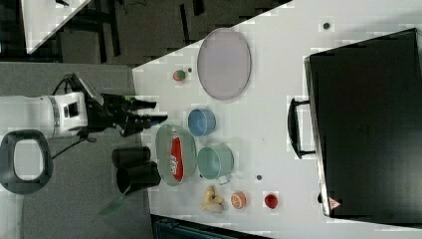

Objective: Pick ketchup from strainer and place it on the table

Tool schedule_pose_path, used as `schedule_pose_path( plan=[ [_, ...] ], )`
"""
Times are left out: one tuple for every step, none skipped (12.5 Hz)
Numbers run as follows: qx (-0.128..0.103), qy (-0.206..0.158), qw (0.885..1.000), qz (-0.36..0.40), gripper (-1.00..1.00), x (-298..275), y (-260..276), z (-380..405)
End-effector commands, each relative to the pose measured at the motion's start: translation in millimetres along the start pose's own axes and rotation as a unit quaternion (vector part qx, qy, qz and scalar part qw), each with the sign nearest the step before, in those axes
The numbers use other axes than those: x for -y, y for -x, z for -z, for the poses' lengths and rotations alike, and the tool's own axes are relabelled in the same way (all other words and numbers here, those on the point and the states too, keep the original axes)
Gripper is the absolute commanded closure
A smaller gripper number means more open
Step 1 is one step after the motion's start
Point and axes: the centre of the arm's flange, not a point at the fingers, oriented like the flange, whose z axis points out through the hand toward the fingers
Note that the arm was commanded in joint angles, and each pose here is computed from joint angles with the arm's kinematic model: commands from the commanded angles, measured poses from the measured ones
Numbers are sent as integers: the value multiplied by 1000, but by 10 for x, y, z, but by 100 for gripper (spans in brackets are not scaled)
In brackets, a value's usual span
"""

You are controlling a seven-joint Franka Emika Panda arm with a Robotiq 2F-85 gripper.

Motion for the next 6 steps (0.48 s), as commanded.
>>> schedule_pose_path(
  plan=[
    [19, 1, 999, -30, -59, -599, 678, 525],
    [19, 5, 1000, -20, -81, -507, 742, 501],
    [20, 9, 1000, -5, -100, -384, 832, 467],
    [20, 15, 1000, 12, -100, -235, 948, 427],
    [18, 18, 999, 33, -100, -67, 1081, 383],
    [15, 22, 998, 55, -100, 118, 1236, 334]
  ],
)
